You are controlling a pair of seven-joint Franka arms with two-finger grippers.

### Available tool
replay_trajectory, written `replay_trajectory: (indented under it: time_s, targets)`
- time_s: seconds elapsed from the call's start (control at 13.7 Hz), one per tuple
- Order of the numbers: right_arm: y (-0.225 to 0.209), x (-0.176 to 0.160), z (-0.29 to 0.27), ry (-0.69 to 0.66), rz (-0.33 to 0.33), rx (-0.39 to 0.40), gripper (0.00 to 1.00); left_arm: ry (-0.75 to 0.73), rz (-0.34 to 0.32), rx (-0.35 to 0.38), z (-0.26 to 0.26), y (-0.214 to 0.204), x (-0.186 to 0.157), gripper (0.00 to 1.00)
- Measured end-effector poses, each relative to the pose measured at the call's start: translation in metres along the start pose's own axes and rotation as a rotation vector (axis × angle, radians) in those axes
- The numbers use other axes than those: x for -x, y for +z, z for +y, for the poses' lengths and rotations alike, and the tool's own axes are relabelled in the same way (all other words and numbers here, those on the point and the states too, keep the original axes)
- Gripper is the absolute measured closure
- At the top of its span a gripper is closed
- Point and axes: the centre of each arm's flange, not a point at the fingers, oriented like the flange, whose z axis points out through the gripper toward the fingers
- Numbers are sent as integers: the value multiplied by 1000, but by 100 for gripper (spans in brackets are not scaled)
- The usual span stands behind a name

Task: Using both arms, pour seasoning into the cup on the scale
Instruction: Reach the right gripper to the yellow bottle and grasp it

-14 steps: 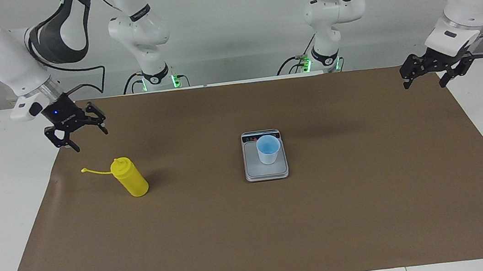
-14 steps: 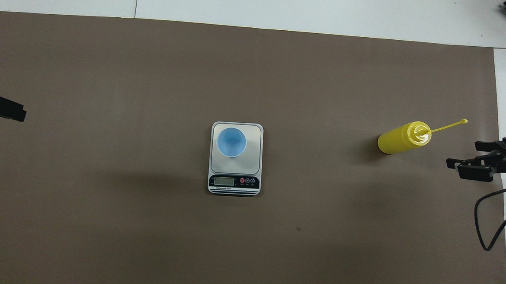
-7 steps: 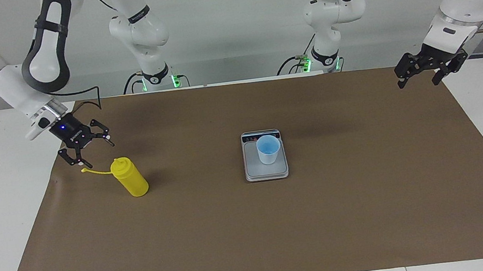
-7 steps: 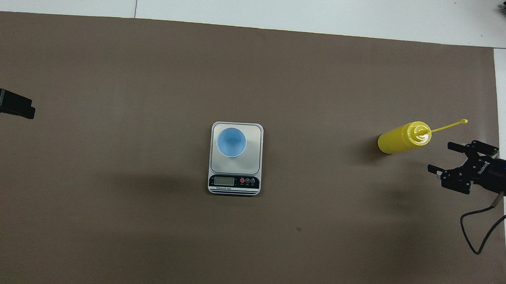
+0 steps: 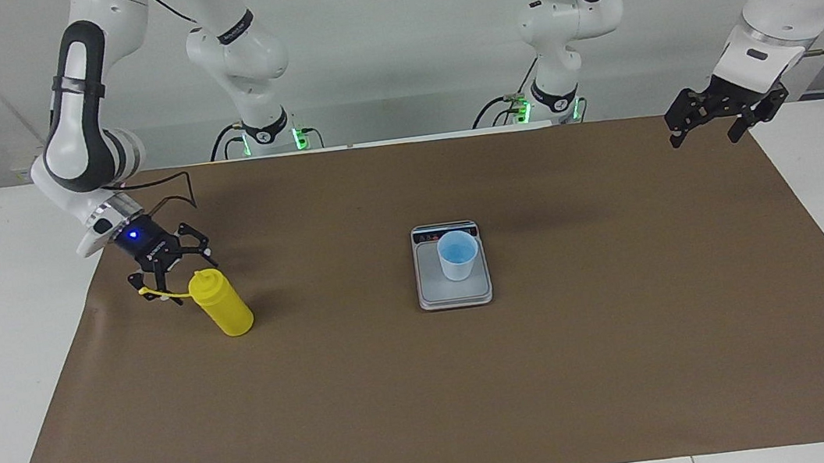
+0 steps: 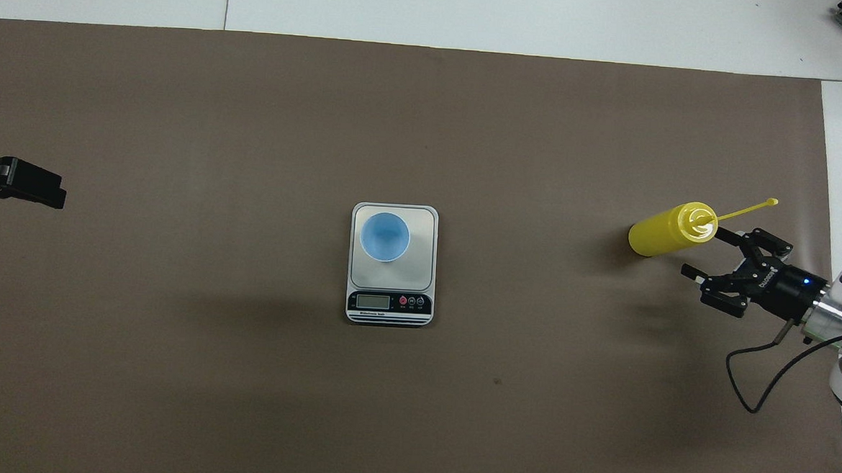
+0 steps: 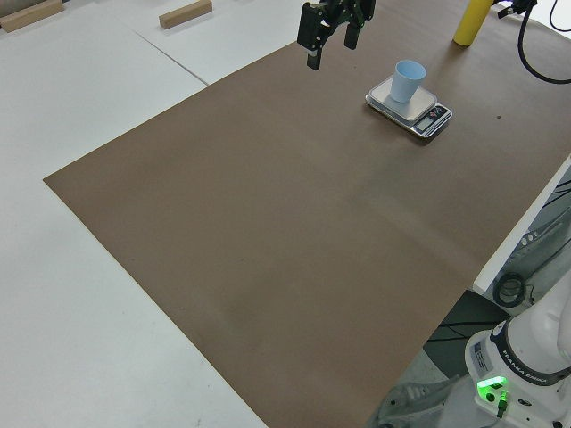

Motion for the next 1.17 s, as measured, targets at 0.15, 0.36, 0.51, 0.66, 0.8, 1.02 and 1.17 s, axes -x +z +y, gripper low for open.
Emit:
replay_trajectory:
  time_s: [0.15, 0.36, 0.51, 0.66, 0.8, 1.02, 1.17]
  targets:
    - [15, 17, 0, -19, 38, 0, 0, -2, -4, 0, -1, 1, 1, 0]
    - [33, 37, 0, -9, 89, -21, 0, -2, -2, 0, 0, 0, 1, 0]
    - [40, 39, -1, -8, 112, -24, 0, -6, -2, 0, -2, 0, 2, 0]
    - [46, 33, -4, -14, 118, -31, 0, -14, -2, 0, -6, 0, 2, 0]
    - [48, 30, -4, -13, 125, -30, 0, -13, -2, 0, -6, 0, 2, 0]
    - [49, 29, -2, -9, 133, -24, 0, -8, -2, 0, -3, 0, 2, 0]
    - [49, 23, 3, -19, 139, -20, 0, -7, -2, 0, -2, 0, 2, 0]
